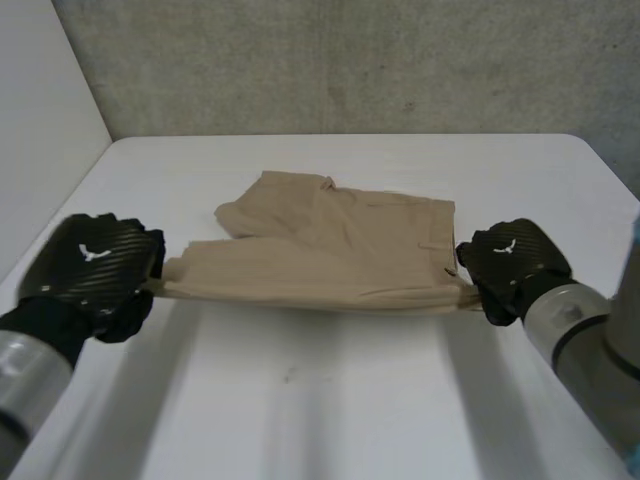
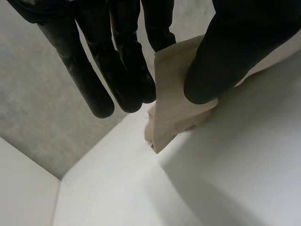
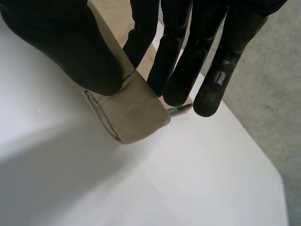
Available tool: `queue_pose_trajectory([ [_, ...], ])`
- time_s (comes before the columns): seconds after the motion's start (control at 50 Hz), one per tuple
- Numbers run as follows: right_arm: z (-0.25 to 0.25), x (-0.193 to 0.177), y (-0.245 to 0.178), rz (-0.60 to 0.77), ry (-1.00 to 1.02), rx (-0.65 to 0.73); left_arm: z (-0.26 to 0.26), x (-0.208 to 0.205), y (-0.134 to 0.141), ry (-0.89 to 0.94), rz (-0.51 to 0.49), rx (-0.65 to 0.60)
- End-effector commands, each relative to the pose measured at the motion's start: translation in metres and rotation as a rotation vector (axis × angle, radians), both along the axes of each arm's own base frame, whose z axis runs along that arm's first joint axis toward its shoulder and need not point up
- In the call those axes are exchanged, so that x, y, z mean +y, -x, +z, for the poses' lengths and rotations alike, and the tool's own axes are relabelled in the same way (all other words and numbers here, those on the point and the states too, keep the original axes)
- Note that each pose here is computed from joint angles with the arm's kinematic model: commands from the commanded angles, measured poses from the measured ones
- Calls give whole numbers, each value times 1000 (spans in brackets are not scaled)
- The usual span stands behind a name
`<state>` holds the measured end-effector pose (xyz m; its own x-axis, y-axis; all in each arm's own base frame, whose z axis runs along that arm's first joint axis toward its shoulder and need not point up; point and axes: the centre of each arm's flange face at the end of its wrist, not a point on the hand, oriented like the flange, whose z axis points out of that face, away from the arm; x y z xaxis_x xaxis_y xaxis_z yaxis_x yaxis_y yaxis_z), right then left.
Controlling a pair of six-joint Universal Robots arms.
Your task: Fold the shorts.
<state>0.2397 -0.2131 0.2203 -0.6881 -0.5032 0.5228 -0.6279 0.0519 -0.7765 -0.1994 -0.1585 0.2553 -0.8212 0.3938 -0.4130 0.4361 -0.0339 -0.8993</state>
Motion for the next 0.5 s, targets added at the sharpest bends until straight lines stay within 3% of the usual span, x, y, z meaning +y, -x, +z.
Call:
queue_pose_trajectory([
  [0.02,29,30,15,43,-5,125,19,39,-13,-62,-8,-18],
  [0.14,34,56,26,78,-98,214,14,59,-13,-171,-76,-25],
  [0.26,24,61,30,104,-163,266,-2,51,-9,-221,-100,-22],
  [0.4,-3,12,9,122,-169,268,-25,-5,11,-187,-110,-22],
  [0.46,-8,-11,-1,114,-121,254,-32,-56,30,-114,-112,-3],
  [0.48,-10,-26,-7,109,-88,244,-32,-56,30,-113,-112,-3],
  [0.5,-14,-43,-14,98,-53,235,-36,-86,42,-72,-113,8],
])
